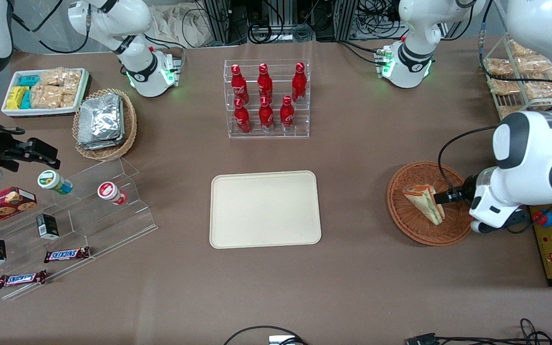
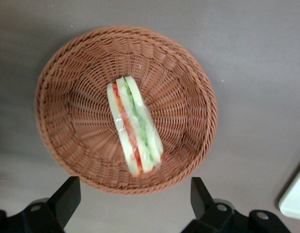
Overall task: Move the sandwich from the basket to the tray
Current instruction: 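Lower the open left gripper over the wrapped sandwich in the basket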
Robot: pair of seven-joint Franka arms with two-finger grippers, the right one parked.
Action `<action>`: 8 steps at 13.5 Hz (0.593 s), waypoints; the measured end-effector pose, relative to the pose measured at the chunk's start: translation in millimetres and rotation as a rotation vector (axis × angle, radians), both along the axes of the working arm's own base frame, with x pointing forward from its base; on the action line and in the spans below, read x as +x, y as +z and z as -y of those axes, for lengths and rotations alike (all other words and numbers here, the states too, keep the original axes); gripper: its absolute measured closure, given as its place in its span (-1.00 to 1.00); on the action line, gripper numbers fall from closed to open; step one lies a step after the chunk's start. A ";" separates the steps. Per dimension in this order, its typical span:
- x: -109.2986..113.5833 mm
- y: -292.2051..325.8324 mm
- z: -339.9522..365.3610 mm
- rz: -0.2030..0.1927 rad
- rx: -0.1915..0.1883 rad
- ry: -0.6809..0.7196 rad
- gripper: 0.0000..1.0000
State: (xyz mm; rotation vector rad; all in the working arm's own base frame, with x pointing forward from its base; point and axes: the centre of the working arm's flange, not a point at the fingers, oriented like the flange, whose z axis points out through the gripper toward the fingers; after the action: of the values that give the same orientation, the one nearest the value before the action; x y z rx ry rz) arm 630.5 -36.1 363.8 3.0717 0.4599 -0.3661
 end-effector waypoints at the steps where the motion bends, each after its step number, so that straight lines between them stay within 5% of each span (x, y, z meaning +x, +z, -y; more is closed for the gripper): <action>1: 0.6 -15.7 0.1 -0.008 0.001 0.013 -1.00; 8: -17.1 -98.6 -15.8 -0.005 0.004 0.073 -1.00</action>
State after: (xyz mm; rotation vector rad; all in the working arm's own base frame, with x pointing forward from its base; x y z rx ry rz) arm 613.4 -20.3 265.2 3.0479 0.5713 -0.3711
